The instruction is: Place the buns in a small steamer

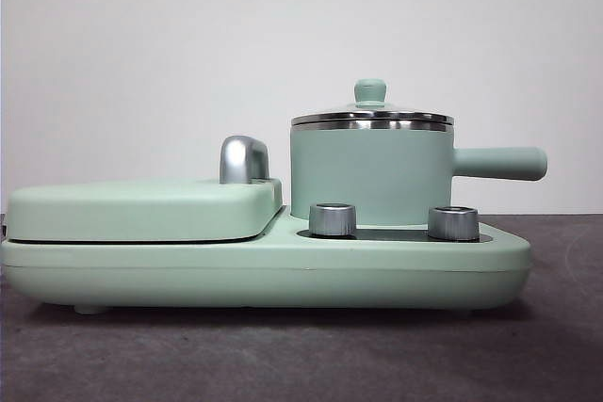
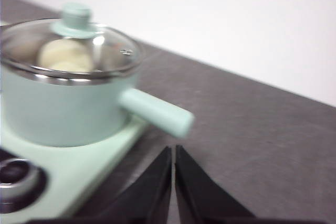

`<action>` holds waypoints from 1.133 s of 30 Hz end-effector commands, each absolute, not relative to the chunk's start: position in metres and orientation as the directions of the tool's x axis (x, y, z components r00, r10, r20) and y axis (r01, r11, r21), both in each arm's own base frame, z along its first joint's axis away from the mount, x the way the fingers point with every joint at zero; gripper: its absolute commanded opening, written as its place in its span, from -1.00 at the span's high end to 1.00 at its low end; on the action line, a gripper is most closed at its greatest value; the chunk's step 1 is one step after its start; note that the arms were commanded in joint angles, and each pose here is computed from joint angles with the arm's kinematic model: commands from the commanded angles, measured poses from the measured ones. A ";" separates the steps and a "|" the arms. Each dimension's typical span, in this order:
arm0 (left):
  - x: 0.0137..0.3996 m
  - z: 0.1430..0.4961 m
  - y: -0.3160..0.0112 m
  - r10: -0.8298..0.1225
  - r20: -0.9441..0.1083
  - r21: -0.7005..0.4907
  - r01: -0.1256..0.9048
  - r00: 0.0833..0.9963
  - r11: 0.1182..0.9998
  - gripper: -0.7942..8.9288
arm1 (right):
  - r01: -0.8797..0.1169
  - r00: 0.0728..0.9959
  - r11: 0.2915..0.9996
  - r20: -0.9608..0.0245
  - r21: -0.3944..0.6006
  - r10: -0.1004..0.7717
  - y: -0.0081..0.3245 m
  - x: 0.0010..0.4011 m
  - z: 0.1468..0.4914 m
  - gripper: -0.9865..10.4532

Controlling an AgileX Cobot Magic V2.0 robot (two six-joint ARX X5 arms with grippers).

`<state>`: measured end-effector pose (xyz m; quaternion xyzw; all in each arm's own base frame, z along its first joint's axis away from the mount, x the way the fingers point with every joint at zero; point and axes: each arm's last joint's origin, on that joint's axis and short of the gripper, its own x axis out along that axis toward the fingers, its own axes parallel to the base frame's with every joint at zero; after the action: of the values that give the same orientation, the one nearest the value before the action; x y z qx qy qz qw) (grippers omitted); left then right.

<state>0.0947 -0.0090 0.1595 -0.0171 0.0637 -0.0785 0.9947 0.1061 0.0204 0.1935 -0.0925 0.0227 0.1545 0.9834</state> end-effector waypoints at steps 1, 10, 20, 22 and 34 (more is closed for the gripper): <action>0.096 0.155 -0.009 -0.156 -0.128 -0.031 0.153 0.979 0.988 0.80 | -0.261 0.965 0.956 -0.005 -0.134 0.263 0.017 0.103 0.176 0.81; 0.096 0.155 -0.009 -0.156 -0.127 -0.030 0.153 0.980 0.988 0.80 | -0.122 0.992 0.988 -0.028 -0.098 0.120 0.009 0.097 0.164 0.81; 0.096 0.155 -0.009 -0.156 -0.127 -0.031 0.154 0.980 0.988 0.80 | -0.122 0.992 0.989 -0.028 -0.087 0.120 0.008 0.097 0.164 0.81; 0.096 0.155 -0.009 -0.157 -0.126 -0.031 0.154 0.980 0.988 0.80 | -0.123 0.992 0.989 -0.028 -0.087 0.121 0.008 0.097 0.164 0.81; 0.096 0.155 -0.009 -0.156 -0.126 -0.030 0.154 0.980 0.988 0.80 | -0.123 0.992 0.989 -0.028 -0.087 0.121 0.008 0.097 0.164 0.81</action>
<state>0.0947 -0.0090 0.1598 -0.0171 0.0622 -0.0785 0.9948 0.0965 0.0082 0.1644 -0.0499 0.0133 0.0610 0.9968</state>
